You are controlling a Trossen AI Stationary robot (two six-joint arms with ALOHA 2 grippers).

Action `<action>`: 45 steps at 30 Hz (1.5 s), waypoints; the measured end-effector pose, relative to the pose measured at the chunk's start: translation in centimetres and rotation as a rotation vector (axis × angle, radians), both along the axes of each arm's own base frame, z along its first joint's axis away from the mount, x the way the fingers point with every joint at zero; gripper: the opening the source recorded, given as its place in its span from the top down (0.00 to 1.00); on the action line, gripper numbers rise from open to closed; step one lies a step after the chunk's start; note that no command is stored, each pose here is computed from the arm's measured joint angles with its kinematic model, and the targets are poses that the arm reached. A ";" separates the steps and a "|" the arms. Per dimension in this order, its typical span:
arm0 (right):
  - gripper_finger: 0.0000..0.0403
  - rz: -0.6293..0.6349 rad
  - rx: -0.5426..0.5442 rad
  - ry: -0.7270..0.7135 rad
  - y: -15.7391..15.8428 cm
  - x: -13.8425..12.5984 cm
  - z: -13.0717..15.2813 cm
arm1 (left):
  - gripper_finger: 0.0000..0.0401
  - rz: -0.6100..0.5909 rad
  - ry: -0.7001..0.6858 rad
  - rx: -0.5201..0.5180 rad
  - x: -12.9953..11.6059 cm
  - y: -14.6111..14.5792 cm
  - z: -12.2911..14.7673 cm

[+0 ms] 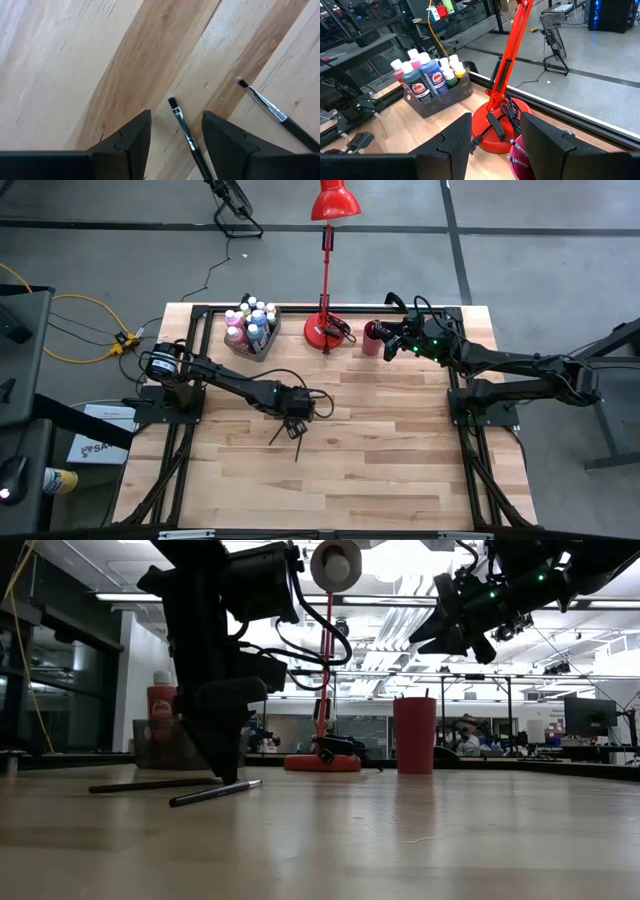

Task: Pick & Place Paint Supplies
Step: Put the paint brush into the cup

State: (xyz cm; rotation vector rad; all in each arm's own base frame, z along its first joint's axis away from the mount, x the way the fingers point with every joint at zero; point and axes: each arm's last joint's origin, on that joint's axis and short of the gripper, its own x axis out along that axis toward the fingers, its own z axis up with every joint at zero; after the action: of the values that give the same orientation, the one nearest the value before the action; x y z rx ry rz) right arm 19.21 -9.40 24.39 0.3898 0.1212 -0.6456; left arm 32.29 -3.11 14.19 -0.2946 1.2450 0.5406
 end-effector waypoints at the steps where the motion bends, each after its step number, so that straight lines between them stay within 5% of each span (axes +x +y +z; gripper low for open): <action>1: 0.60 0.000 0.000 0.000 0.0 0.0 0.0 | 0.57 0.000 0.000 0.000 0.0 0.0 0.0; 32: 0.60 0.067 -0.017 0.014 0.1 0.1 0.0 | 0.58 -0.012 -0.068 0.068 0.6 0.1 0.2; 45: 0.60 0.067 -0.017 0.015 0.1 0.1 0.0 | 0.58 0.023 -0.072 0.013 0.6 0.1 0.1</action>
State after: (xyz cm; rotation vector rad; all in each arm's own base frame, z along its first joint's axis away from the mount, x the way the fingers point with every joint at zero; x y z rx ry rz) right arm 19.31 -9.26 24.38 0.3628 0.1418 -0.5833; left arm 32.92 -3.02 14.33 -0.3147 1.1688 0.5530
